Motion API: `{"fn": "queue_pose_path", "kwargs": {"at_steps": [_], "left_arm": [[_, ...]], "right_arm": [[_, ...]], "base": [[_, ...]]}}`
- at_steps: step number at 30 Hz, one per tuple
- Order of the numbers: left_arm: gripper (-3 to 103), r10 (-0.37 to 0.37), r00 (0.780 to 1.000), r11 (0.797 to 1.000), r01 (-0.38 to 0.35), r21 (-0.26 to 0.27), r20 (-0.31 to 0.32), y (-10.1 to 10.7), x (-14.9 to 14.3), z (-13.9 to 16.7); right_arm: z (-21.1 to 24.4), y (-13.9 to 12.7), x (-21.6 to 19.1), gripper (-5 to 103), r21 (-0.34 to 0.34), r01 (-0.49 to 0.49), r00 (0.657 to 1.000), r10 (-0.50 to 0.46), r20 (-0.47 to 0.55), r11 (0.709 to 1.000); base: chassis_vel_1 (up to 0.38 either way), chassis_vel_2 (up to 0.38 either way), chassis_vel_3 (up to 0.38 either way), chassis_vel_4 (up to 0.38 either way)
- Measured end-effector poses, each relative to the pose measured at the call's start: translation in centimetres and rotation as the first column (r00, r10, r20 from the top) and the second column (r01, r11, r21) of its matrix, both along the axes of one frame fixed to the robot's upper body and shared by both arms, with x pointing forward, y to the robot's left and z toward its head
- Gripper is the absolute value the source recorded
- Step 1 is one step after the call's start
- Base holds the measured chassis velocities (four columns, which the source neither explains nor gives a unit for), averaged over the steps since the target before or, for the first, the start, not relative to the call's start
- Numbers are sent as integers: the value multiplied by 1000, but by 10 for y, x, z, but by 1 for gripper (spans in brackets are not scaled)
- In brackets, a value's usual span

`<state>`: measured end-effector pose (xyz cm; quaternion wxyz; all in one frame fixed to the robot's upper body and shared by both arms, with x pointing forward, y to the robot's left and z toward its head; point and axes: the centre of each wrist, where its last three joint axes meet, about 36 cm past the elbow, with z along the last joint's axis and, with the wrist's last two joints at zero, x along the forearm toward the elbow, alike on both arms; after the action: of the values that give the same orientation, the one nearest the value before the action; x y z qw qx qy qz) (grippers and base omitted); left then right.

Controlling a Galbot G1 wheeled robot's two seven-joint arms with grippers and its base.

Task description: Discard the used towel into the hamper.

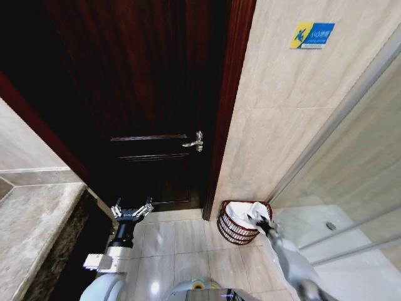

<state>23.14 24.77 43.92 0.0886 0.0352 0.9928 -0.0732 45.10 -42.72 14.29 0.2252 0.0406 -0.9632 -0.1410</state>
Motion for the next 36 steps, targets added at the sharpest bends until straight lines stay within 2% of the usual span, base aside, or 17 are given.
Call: {"fn": "queue_pose_path", "kwargs": {"at_steps": [6,7,11,16,19,21,24,26,28,34,36], "left_arm": [[100,0,1000,1000,0,0,0,0,0,0],[100,0,1000,1000,0,0,0,0,0,0],[100,0,1000,1000,0,0,0,0,0,0],[100,0,1000,1000,0,0,0,0,0,0],[100,0,1000,1000,0,0,0,0,0,0],[100,0,1000,1000,0,0,0,0,0,0],[100,0,1000,1000,0,0,0,0,0,0],[100,0,1000,1000,0,0,0,0,0,0],[100,0,1000,1000,0,0,0,0,0,0],[100,0,1000,1000,0,0,0,0,0,0],[100,0,1000,1000,0,0,0,0,0,0]], "right_arm": [[2,4,-5,100,14,-43,999,43,34,999],[2,-2,-25,100,-4,-58,997,58,53,998],[4,-6,-47,100,-26,-61,995,63,73,998],[33,3,-81,100,-54,-6,988,14,157,999],[76,22,-120,100,-88,40,975,-19,220,995],[86,26,-128,100,-100,49,971,-24,238,994],[135,37,-157,100,-152,93,948,-41,314,984],[144,39,-162,100,-160,99,943,-42,329,982],[187,48,-185,100,-181,119,923,-41,383,976],[257,69,-212,100,-201,135,878,-23,478,970],[267,71,-215,100,-204,140,872,-23,489,969]], "base": [[0,0,0,0],[0,0,0,0],[0,0,0,0],[0,0,0,0],[0,0,0,0],[0,0,0,0],[0,0,0,0],[0,0,0,0],[0,0,0,0],[0,0,0,0],[0,0,0,0]]}}
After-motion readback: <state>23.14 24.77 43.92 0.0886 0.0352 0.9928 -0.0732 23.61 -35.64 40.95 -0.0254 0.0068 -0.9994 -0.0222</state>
